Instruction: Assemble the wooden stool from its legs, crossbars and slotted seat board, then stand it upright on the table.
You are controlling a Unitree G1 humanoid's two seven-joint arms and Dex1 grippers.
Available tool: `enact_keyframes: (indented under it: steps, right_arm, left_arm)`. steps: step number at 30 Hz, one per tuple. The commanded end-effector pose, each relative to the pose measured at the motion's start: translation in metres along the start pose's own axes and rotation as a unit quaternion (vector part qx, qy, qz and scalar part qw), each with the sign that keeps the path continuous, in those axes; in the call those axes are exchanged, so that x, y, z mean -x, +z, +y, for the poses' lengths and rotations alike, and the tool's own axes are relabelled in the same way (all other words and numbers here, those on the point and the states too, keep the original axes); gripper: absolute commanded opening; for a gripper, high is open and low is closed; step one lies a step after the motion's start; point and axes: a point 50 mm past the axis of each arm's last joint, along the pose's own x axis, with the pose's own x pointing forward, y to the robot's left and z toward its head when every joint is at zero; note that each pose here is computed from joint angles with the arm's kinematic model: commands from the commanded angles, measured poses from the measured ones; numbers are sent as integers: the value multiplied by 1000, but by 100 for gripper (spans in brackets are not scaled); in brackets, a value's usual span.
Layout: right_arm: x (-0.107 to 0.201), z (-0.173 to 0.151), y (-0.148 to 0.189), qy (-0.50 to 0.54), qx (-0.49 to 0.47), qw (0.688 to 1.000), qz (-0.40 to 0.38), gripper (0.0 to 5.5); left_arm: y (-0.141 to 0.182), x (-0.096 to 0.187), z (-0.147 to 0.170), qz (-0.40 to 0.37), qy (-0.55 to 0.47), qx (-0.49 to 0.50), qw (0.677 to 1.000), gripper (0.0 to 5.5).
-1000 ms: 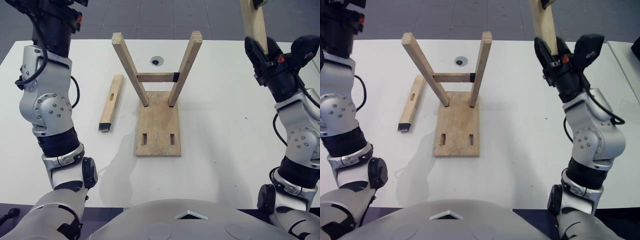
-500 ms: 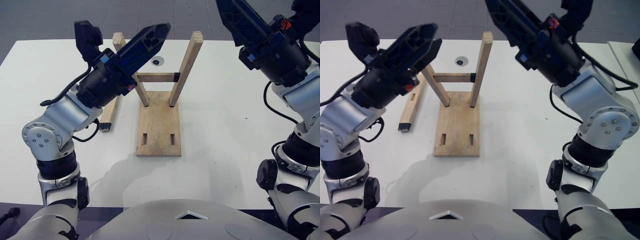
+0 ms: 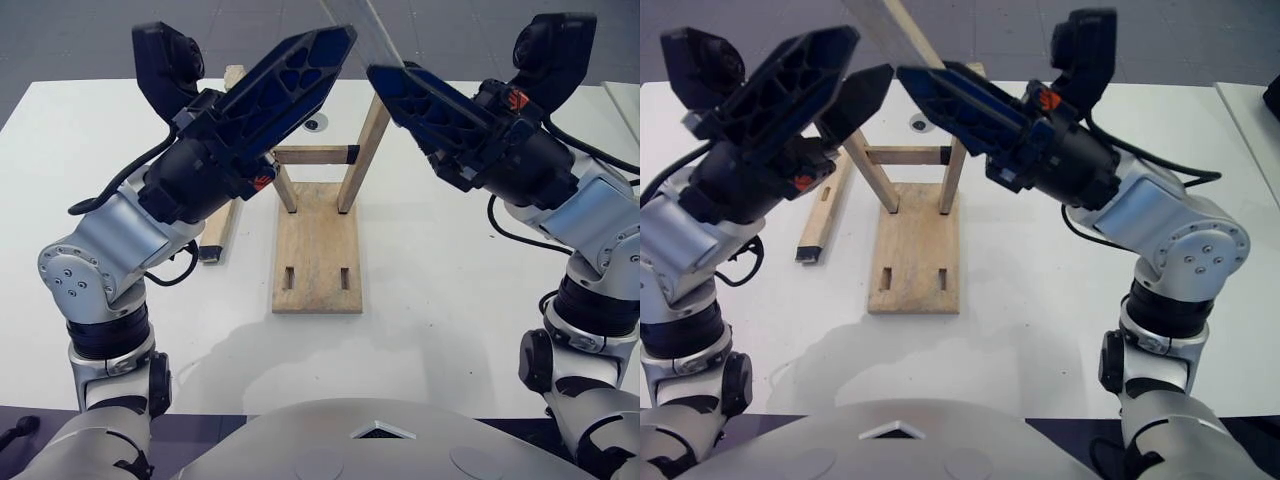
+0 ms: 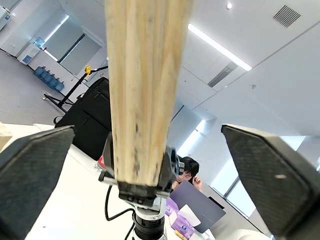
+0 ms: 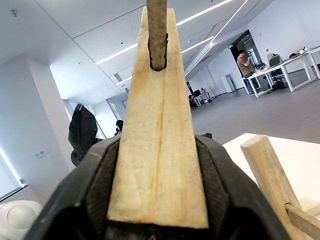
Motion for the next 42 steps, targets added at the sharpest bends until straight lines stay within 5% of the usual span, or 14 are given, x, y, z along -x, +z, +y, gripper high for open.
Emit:
enact_keyframes:
  steps: [1,6,25,32,42]
  right_arm:
    - [-1,7,-7,26,-6,999,23,202]
    - [-1,9,-15,40,-20,998,38,202]
    - [3,4,-21,20,-32,998,49,202]
    - [5,3,-20,13,-28,998,49,202]
    - [59,-18,-53,-117,-11,979,164,371]
  left_arm:
    - [3,-2,-1,8,2,-7,1000,540]
    - [4,-1,-1,5,-7,-8,1000,540]
    - [5,8,-1,16,-18,-16,1000,220]
    - [11,13,3,7,-5,-24,1000,216]
    - [33,41,11,58,9,-150,987,204]
